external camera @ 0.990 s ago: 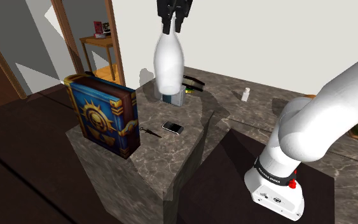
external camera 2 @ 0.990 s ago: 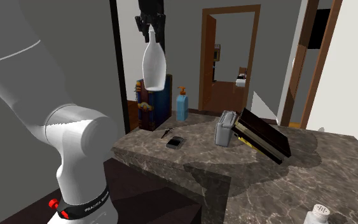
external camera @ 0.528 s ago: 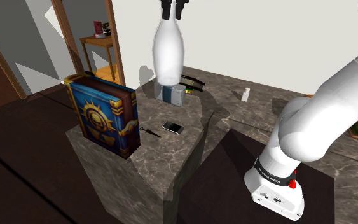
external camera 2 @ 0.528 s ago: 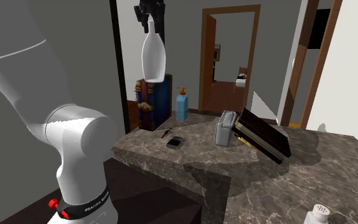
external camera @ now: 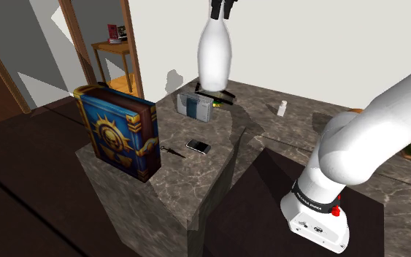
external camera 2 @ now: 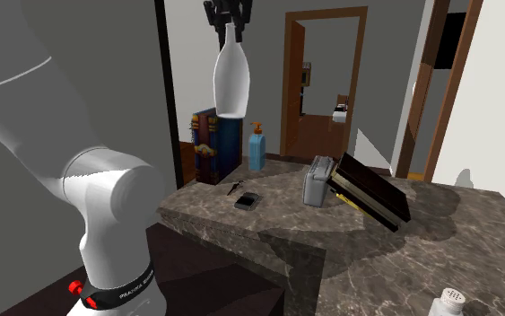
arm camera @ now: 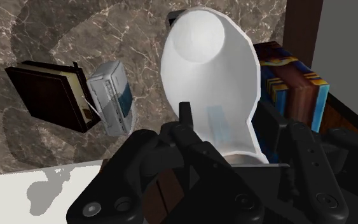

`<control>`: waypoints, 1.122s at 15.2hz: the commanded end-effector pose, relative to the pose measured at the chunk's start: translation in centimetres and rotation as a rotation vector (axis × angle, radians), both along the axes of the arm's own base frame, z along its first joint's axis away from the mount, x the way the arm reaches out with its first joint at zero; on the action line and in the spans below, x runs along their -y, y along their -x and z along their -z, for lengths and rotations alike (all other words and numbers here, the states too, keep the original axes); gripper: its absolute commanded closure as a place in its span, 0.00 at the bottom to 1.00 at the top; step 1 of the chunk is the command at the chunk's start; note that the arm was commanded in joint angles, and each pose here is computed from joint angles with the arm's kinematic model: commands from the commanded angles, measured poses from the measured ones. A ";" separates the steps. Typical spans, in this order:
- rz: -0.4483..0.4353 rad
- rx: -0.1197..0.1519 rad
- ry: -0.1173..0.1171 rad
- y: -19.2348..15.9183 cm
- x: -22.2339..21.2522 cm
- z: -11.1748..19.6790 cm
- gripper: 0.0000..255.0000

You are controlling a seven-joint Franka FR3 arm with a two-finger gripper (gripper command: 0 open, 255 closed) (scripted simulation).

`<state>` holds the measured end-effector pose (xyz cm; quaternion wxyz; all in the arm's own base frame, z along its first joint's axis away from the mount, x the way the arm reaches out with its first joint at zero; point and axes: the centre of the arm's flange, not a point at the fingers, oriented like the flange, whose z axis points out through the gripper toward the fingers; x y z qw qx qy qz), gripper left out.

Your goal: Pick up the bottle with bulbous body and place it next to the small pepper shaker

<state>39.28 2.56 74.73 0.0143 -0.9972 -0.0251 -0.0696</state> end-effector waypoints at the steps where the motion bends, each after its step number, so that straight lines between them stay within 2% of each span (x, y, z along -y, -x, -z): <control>1: -0.002 0.001 0.000 1.2 2.5 0.0 1.00; 17: -0.002 0.001 0.000 7.3 22.7 -0.1 1.00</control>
